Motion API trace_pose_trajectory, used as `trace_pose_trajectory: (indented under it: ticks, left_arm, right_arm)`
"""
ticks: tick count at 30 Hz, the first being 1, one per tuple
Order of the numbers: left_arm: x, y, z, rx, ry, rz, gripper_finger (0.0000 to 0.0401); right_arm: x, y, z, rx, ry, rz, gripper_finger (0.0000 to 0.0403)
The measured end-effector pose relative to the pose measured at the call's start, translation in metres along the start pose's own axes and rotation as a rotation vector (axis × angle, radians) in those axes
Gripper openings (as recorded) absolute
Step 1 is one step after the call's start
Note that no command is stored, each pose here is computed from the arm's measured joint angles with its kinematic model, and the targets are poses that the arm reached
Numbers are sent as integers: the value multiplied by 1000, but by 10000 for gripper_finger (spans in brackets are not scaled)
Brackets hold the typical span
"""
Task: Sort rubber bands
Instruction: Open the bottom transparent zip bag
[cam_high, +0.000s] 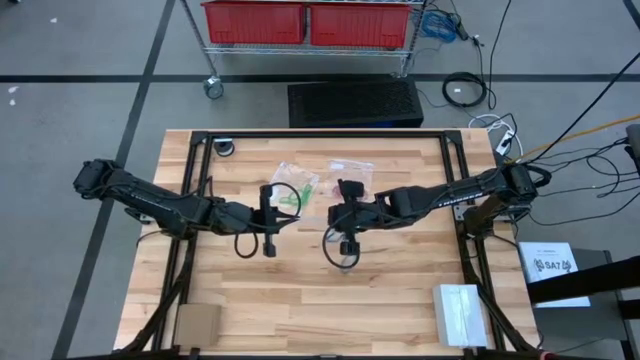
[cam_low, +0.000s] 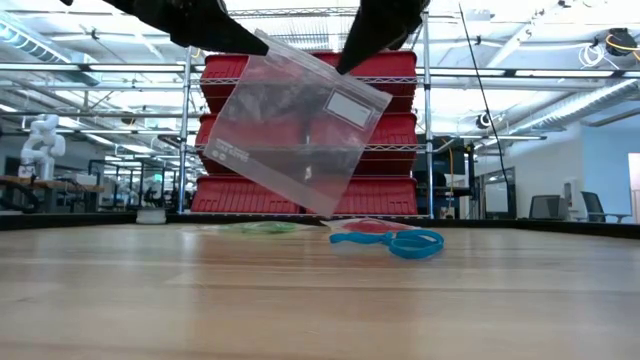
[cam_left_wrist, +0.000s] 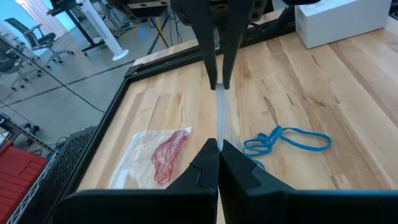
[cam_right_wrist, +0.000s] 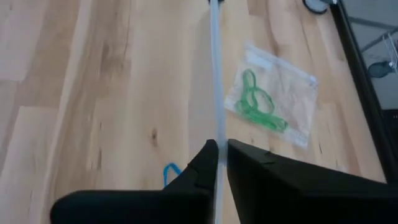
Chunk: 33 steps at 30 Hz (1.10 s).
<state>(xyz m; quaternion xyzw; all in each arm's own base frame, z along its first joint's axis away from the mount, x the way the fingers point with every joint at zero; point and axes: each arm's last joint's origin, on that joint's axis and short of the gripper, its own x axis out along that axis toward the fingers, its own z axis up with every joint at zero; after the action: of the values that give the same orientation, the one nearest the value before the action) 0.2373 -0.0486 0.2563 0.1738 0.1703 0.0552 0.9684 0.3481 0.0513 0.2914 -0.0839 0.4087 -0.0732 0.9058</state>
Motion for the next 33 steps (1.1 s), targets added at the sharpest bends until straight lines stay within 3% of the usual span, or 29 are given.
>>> trace_pose_trajectory:
  ticks: [13, 20, 33]
  left_arm:
    - [0, 0, -1, 5, 12, -2, 1]
    - [0, 0, -1, 6, 14, -1, 1]
    - [0, 0, -2, 7, 18, 5, 2]
  right_arm:
    - [-1, -1, -17, 47, 173, -17, 0]
    - [-1, -2, -15, 56, 150, -64, 4]
    - [-13, -5, -11, 96, 91, -76, 120]
